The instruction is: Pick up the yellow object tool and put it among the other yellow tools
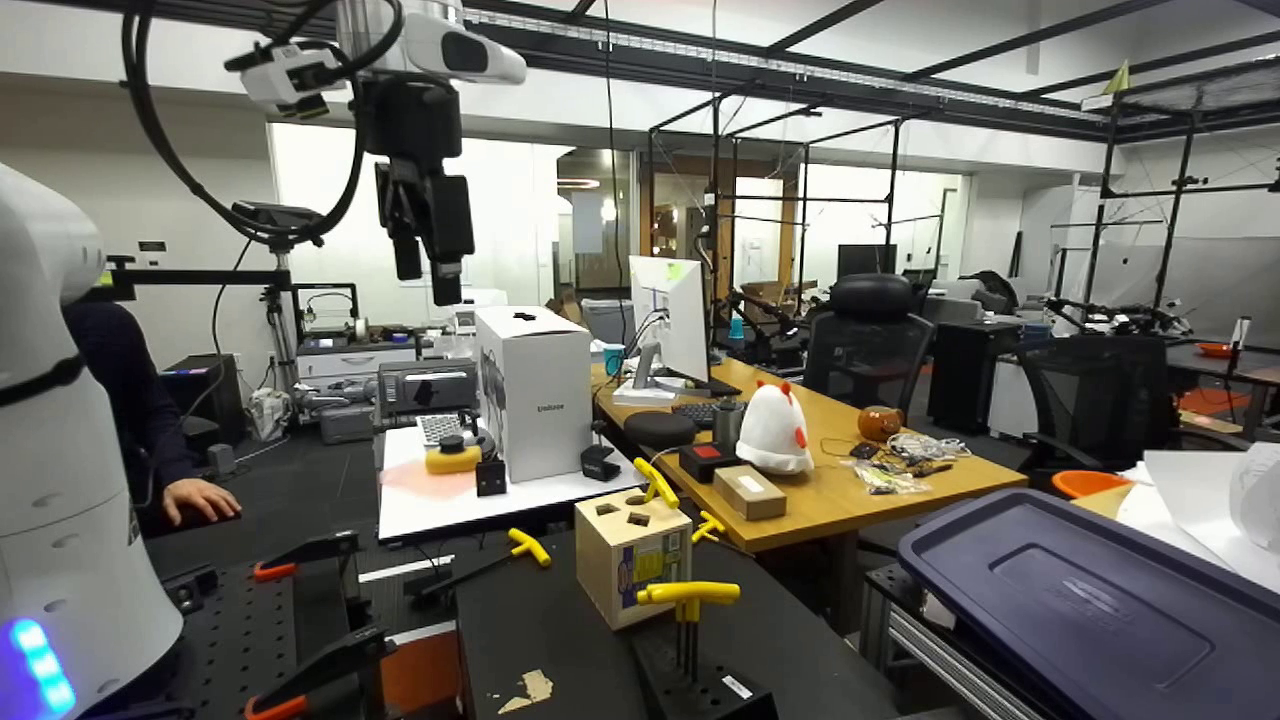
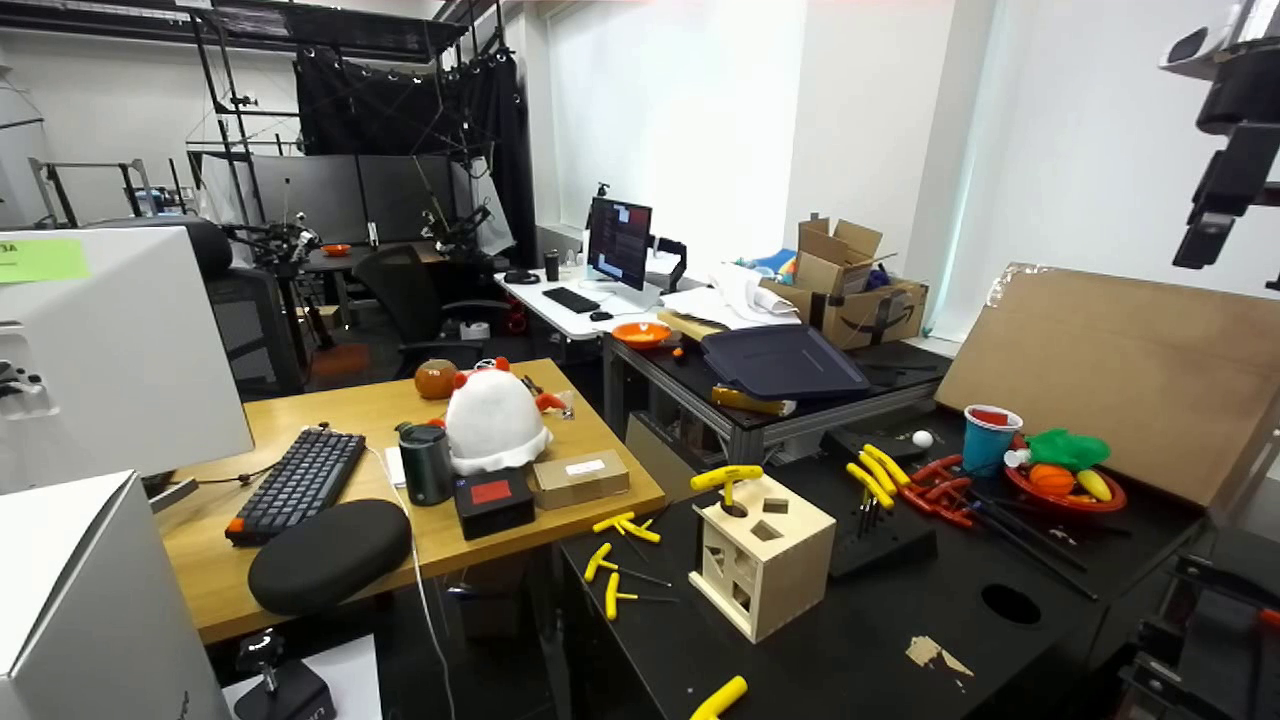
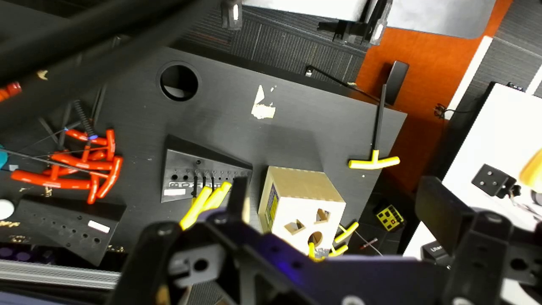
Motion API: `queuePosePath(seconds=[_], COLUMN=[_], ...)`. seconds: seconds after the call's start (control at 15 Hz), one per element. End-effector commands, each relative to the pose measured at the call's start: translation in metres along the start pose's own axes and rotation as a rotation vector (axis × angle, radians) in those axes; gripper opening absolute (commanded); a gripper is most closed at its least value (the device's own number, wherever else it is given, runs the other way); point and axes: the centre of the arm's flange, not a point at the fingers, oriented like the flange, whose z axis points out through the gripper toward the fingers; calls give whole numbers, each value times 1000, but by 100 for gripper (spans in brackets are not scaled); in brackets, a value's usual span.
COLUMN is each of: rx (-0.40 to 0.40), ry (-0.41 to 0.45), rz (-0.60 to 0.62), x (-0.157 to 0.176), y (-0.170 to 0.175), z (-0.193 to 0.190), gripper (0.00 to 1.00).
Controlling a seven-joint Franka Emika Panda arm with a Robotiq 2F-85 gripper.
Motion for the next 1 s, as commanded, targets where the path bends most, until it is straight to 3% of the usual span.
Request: queuePosePath(seconds=[0.0,0.6,0.93], rx=[0,0,27], ry=[0,0,-18], rz=[0,0,-13], x=[0,0,14], y=[0,0,-4], z=[0,0,31], gripper=[100,100,100])
